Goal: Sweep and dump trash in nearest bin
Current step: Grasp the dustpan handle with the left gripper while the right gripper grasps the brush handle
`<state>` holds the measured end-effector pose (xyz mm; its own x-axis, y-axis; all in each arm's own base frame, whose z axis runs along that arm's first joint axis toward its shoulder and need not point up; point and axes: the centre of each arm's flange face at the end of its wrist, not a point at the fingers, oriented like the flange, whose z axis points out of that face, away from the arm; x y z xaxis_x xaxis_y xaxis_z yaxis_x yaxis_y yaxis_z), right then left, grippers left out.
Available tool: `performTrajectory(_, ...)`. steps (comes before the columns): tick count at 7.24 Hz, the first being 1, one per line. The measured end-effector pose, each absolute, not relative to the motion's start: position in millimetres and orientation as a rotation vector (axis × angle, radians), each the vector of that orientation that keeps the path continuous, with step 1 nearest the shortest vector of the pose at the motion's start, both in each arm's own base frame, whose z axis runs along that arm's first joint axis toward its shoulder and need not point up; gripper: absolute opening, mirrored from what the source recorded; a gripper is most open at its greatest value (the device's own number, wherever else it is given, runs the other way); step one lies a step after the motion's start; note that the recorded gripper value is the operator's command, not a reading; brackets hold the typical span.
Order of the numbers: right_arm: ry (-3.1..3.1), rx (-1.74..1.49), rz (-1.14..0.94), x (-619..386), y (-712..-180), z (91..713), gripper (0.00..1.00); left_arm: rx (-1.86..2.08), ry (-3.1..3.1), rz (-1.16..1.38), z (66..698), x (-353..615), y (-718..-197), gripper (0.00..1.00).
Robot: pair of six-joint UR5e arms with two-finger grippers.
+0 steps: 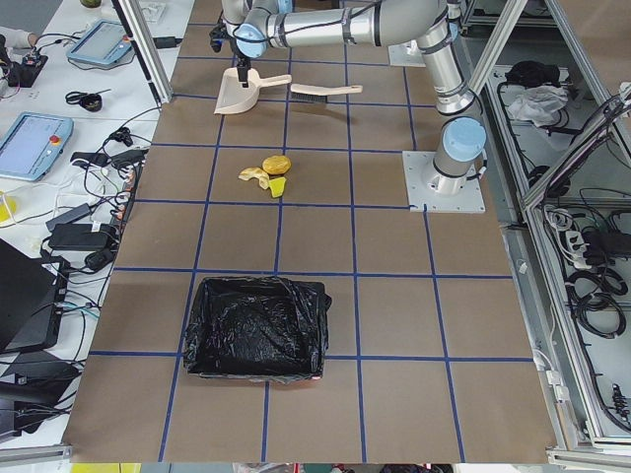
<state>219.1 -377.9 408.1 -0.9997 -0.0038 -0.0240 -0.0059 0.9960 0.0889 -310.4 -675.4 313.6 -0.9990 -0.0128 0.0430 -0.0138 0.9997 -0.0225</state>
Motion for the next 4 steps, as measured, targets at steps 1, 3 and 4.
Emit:
performTrajectory(1,3.116,0.011,0.083,234,-359,385,0.98,0.025,-3.095,0.03,302,-326,-673,0.88)
performTrajectory(3,3.111,0.07,0.005,279,-336,341,0.96,0.004,-3.087,-0.022,280,-357,-656,0.83)
performTrajectory(4,3.11,0.105,0.002,302,-330,322,0.94,-0.02,-3.091,-0.058,265,-365,-641,0.81)
